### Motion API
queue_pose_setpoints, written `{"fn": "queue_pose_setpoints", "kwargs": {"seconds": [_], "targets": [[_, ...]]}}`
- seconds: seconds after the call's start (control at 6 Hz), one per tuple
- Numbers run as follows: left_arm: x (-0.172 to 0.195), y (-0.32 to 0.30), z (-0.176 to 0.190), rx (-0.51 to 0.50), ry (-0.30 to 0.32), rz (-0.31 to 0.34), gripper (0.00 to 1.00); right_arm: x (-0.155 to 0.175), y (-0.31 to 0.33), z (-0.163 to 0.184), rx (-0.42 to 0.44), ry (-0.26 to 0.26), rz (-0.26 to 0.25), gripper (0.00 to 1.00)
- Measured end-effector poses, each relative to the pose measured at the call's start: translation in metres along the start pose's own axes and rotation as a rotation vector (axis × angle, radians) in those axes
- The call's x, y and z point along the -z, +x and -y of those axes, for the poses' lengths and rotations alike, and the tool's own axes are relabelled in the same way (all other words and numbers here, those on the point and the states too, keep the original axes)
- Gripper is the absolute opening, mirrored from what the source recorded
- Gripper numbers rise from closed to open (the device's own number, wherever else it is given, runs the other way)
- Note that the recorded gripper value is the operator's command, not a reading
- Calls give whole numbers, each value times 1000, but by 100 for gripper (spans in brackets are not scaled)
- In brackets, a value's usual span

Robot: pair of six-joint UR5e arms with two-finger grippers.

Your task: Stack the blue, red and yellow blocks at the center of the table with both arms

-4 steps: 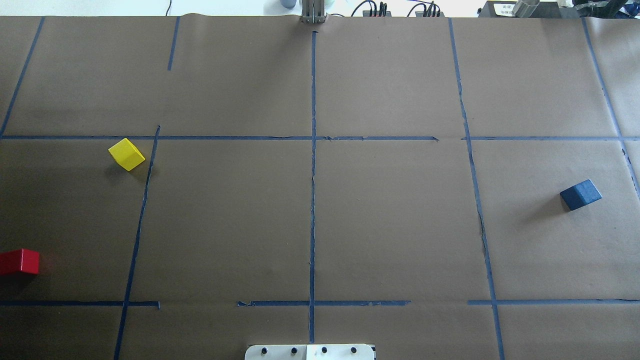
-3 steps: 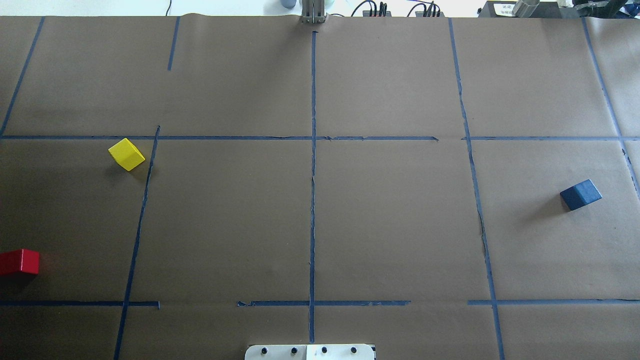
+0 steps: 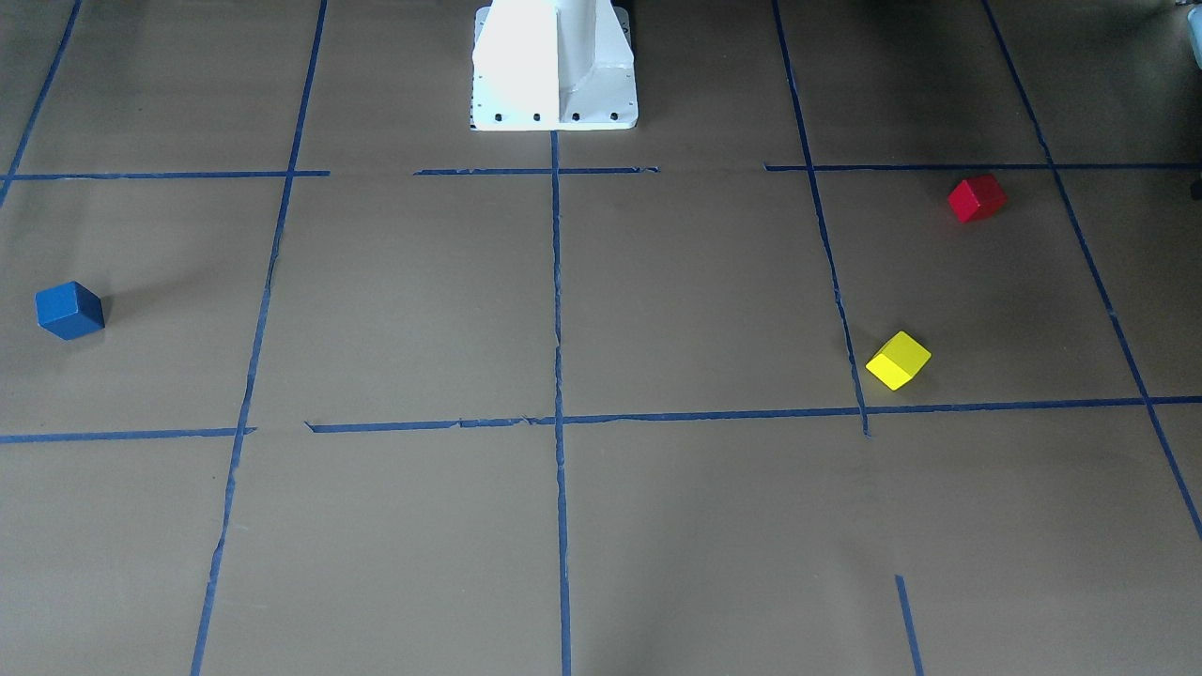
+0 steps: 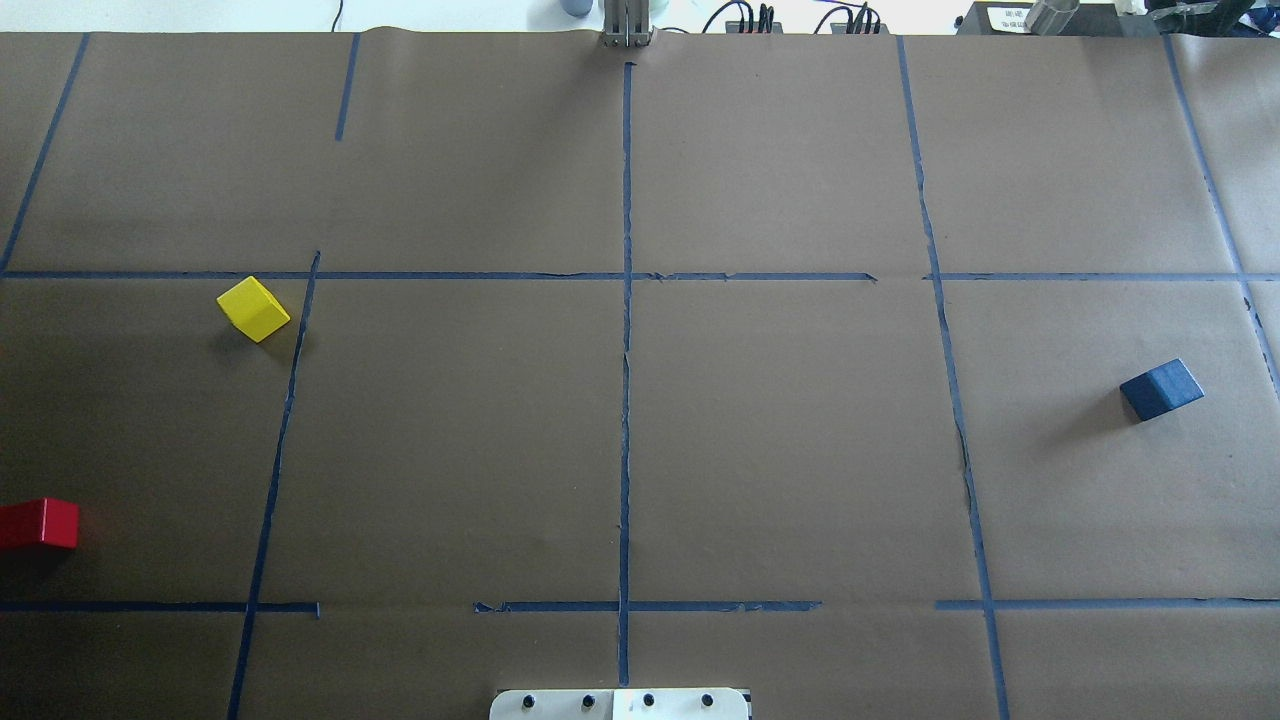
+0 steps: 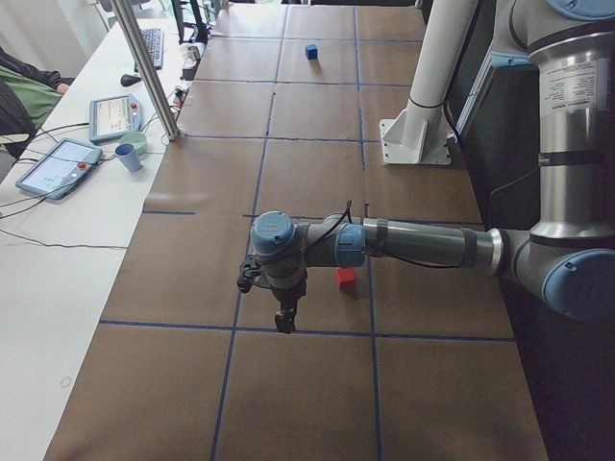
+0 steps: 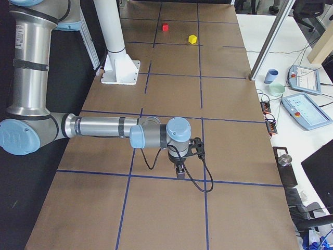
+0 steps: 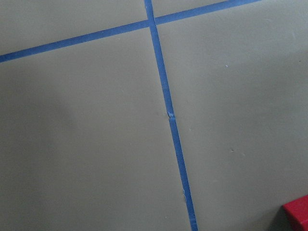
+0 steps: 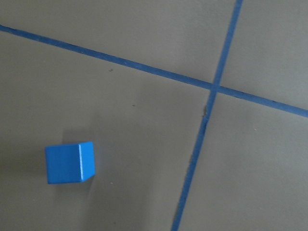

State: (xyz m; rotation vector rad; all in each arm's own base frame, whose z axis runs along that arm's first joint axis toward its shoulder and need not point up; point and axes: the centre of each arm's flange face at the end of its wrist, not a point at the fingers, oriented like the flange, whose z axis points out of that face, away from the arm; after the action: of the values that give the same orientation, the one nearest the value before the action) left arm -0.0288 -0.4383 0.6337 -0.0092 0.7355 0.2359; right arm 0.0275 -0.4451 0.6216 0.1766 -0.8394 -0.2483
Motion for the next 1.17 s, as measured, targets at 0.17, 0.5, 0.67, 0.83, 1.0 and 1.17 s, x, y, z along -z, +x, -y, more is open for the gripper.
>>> {"fn": "queue_pose_setpoints", "kwargs": {"seconds": [0.17, 0.5, 0.67, 0.83, 1.0, 1.17], "targets": [[0, 0, 0, 1, 1, 0, 100, -14, -29, 20, -5, 3, 31, 100], [-1, 0, 0, 2, 0, -2, 100, -60, -93, 41, -17, 36, 20, 100], [-1, 0, 0, 2, 0, -2, 100, -81, -114, 40, -15, 45, 12, 100], [-1, 0, 0, 1, 0, -2, 100, -99, -126, 35, -5, 39, -3, 100], [-1, 1, 0, 0, 0, -2, 100, -113, -133, 31, 6, 24, -18, 100], [0, 1, 0, 0, 0, -2, 100, -130, -133, 26, 13, -2, -34, 100]]}}
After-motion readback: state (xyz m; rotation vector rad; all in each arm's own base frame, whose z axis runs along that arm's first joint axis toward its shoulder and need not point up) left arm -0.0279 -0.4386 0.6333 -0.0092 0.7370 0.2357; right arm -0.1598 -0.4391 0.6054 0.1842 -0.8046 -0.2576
